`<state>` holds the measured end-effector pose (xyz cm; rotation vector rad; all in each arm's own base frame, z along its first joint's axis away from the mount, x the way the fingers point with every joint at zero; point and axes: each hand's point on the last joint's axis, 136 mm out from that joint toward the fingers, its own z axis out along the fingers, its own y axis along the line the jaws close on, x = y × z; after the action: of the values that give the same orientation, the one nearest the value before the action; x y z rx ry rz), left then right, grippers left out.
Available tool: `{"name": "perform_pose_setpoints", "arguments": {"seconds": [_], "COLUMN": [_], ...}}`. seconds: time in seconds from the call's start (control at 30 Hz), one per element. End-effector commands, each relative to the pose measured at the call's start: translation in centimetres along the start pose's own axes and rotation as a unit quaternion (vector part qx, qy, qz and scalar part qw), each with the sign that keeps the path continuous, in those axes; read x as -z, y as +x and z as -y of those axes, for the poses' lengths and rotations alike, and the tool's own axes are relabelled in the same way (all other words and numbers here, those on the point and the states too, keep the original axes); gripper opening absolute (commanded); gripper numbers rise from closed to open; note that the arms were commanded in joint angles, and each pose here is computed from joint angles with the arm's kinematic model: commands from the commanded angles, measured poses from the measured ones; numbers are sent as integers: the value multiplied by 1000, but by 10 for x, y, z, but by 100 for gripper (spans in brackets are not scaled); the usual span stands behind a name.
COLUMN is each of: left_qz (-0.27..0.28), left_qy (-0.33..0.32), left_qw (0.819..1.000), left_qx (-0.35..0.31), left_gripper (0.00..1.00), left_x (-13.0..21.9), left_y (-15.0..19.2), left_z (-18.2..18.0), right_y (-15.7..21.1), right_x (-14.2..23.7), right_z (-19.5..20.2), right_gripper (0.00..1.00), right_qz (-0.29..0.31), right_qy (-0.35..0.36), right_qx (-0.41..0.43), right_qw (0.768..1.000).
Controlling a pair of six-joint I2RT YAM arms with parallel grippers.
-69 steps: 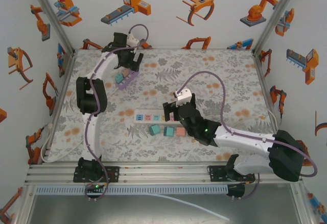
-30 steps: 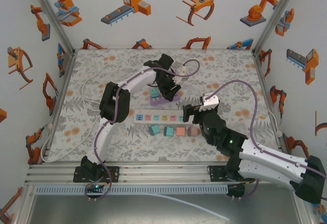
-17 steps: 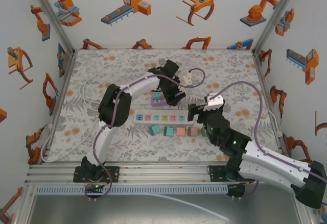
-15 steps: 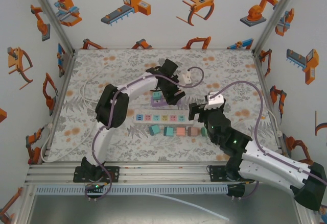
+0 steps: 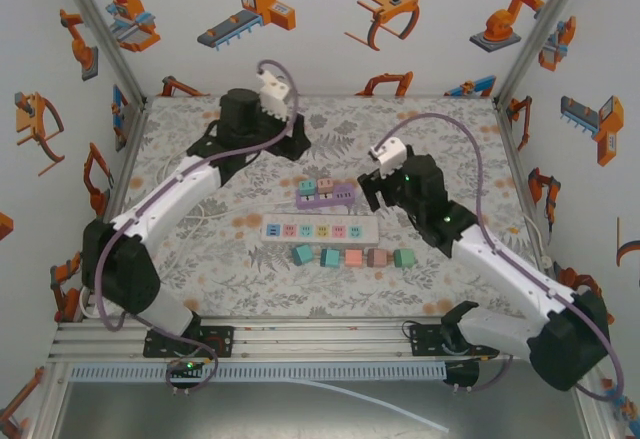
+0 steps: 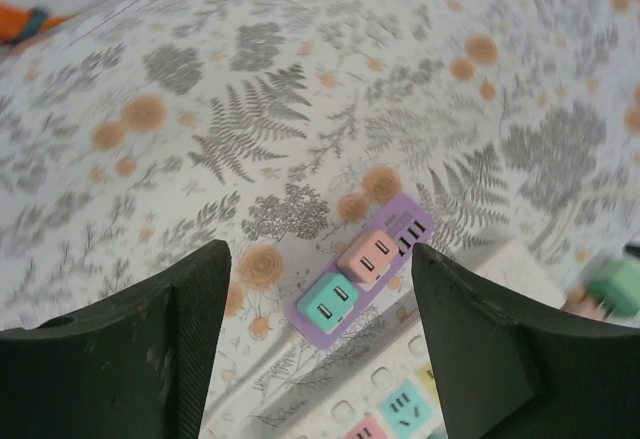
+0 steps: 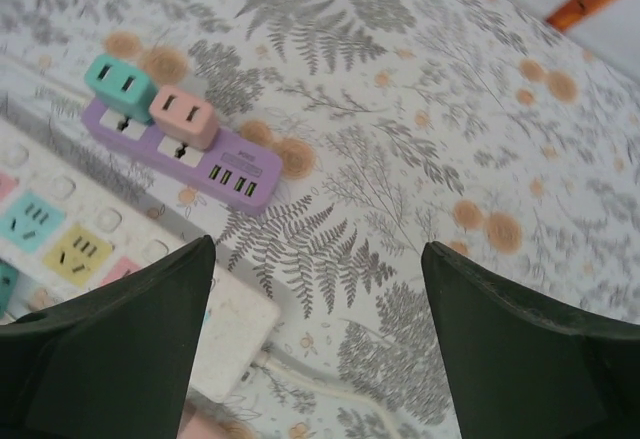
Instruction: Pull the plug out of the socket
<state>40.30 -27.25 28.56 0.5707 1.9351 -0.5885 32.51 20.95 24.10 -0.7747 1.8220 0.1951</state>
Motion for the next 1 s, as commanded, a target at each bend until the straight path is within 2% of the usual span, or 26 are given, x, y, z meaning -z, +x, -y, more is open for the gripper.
{"name": "perform_pose_setpoints", "arguments": {"seconds": [0.0, 0.13, 0.27, 0.4, 0.63, 0.97], "left_qz": [-6, -35, -73, -115, -146, -180], "left_qy": [-52, -105, -126, -145, -97, -81], "left_qw": [987, 970, 962, 955, 954, 949], "left_qx": [155, 217, 229, 230, 245, 247], "left_gripper": [68, 67, 67, 67, 64, 60], "left_x": [11, 20, 17, 10, -21, -52], "left_y": [26, 67, 106, 140, 165, 187], "left_z": [-31, -62, -70, -78, -68, -66], "right_y": [-9, -10, 2, 11, 29, 50], "right_x": [-13, -35, -52, -74, -112, -140], "right_z": [-42, -66, -85, -95, -100, -111], "right_gripper": [73, 72, 71, 71, 68, 52], "right_qz": [0, -20, -40, -38, -45, -64], "right_qy": [-135, -227, -308, -344, -366, -406], "right_qx": [133, 218, 278, 314, 344, 312], "right_qw": [982, 949, 909, 884, 863, 856]}}
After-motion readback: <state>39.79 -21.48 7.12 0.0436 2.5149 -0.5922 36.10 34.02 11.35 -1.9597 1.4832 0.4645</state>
